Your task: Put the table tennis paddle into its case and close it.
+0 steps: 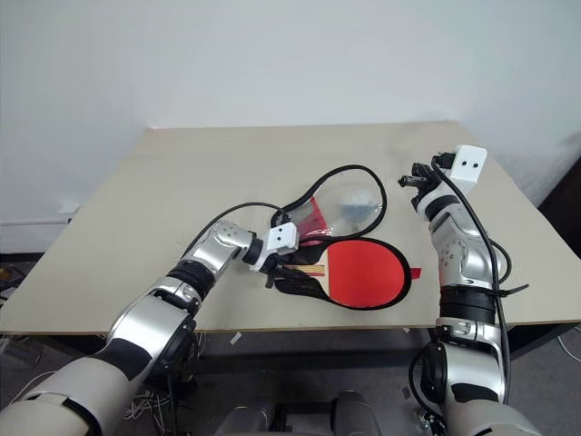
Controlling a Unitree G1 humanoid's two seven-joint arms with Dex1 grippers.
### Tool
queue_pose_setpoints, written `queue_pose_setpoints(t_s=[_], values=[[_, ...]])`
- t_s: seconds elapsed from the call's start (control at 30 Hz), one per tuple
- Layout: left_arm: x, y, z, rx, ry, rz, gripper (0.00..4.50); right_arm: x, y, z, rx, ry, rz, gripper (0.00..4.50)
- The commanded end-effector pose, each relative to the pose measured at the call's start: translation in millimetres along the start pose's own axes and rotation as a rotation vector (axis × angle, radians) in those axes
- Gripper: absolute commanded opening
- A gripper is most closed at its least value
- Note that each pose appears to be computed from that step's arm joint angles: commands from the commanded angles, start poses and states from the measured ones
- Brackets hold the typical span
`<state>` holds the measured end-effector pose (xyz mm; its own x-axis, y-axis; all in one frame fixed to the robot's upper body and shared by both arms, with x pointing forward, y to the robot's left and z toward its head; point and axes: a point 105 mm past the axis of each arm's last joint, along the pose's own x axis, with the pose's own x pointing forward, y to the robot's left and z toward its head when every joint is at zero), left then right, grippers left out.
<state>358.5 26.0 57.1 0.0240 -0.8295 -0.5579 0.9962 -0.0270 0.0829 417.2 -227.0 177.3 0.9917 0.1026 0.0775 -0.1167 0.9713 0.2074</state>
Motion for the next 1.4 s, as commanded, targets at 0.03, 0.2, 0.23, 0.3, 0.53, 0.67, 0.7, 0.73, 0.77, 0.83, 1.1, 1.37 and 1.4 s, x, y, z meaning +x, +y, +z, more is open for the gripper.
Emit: queue_pose_setpoints(t_s=[0.03,0.2,0.23,0.3,0.53,0.67,0.7,0.73,0.77,0.83,1.1,1.37,1.4], values=[[-5,13,20,0.064,-0.020,0.050,1.06,-1,8,21,-0.002,-0.072,0.023,0.00],[-4,15,20,0.062,-0.016,0.062,1.06,-2,8,21,0.000,-0.071,0.022,0.00],[-4,15,20,0.060,-0.016,0.061,1.06,-2,8,21,0.001,-0.071,0.022,0.00],[-4,15,20,0.058,-0.017,0.061,1.06,-2,8,20,0.002,-0.070,0.020,0.00],[-4,16,24,0.038,-0.048,0.066,2.91,-3,11,18,0.006,-0.065,0.023,0.00],[-5,18,27,0.044,-0.062,0.086,2.91,-2,13,17,0.009,-0.062,0.029,0.00],[-6,19,29,0.042,-0.073,0.091,2.91,-2,13,17,0.009,-0.059,0.032,0.00],[-7,20,32,0.038,-0.088,0.096,2.91,-1,14,17,0.009,-0.055,0.037,0.00],[-9,22,36,0.031,-0.114,0.103,2.91,-1,15,16,0.005,-0.047,0.044,0.00],[-14,27,47,0.013,-0.177,0.125,2.91,-1,17,14,-0.007,-0.025,0.059,0.00],[-51,46,65,-0.103,-0.362,0.232,2.91,-4,25,-1,-0.069,0.059,0.119,0.00],[-89,38,27,-0.289,-0.416,0.309,2.91,-7,30,-10,-0.062,0.080,0.131,0.00],[-92,35,23,-0.298,-0.411,0.320,2.91,-7,30,-11,-0.061,0.082,0.131,0.00]])
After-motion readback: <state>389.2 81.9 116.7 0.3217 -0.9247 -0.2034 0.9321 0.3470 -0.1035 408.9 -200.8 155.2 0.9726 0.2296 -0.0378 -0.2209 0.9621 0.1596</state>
